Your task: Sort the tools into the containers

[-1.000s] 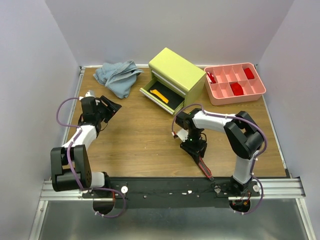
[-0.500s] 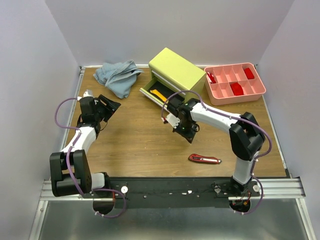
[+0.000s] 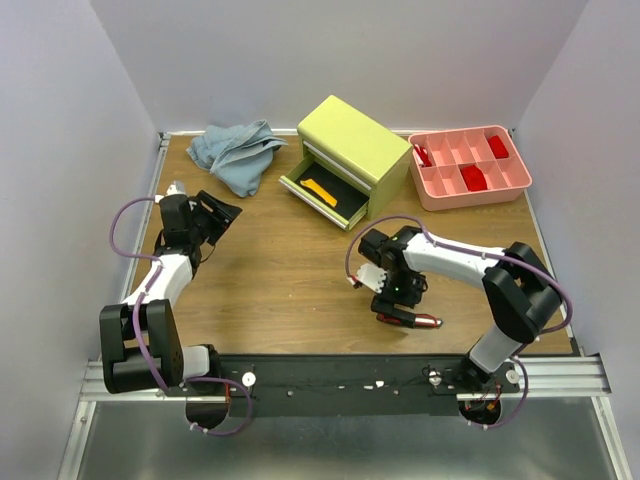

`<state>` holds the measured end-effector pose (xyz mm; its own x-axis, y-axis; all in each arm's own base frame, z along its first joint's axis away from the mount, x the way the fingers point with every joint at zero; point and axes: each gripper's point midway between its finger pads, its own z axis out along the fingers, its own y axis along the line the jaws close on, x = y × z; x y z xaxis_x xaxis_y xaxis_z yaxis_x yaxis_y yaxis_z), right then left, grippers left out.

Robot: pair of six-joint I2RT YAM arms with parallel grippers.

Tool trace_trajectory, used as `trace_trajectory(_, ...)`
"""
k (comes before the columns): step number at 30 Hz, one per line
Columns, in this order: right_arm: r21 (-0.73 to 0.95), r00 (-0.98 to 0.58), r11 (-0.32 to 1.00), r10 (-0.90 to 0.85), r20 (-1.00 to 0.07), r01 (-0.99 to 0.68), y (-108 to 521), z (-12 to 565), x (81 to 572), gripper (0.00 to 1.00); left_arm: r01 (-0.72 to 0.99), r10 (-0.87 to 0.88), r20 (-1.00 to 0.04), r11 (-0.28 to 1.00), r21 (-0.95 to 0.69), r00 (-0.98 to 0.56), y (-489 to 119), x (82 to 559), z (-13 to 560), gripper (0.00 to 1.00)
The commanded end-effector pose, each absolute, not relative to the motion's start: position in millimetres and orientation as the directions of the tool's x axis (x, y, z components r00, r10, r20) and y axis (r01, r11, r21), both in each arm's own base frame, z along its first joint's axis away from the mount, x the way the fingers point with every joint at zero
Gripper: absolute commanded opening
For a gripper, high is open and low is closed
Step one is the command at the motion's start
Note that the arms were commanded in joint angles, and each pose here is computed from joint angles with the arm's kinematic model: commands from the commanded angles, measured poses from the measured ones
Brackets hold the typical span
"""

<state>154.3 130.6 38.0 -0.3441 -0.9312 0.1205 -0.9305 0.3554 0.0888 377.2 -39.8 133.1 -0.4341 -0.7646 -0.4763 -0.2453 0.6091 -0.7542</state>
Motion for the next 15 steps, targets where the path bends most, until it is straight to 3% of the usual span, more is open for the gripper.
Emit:
trace_trajectory(1,0.025,-0.278,0.282,-0.956,0.098,-0.959,134,29,167,0.81,-0.245,-0.762,-0.499,0.62,-0.745,-0.411,-34,374,133,0.7)
trace_trajectory(12,0.0,-0.228,0.229,-0.968,0.105,-0.973,145,-6,168,0.76,-0.256,-0.762,-0.5,0.623,-0.739,-0.412,-33,371,130,0.7)
trace_trajectory(15,-0.006,-0.214,0.215,-0.971,0.105,-0.977,142,-14,167,0.65,-0.26,-0.763,-0.501,0.623,-0.738,-0.407,-31,370,129,0.71)
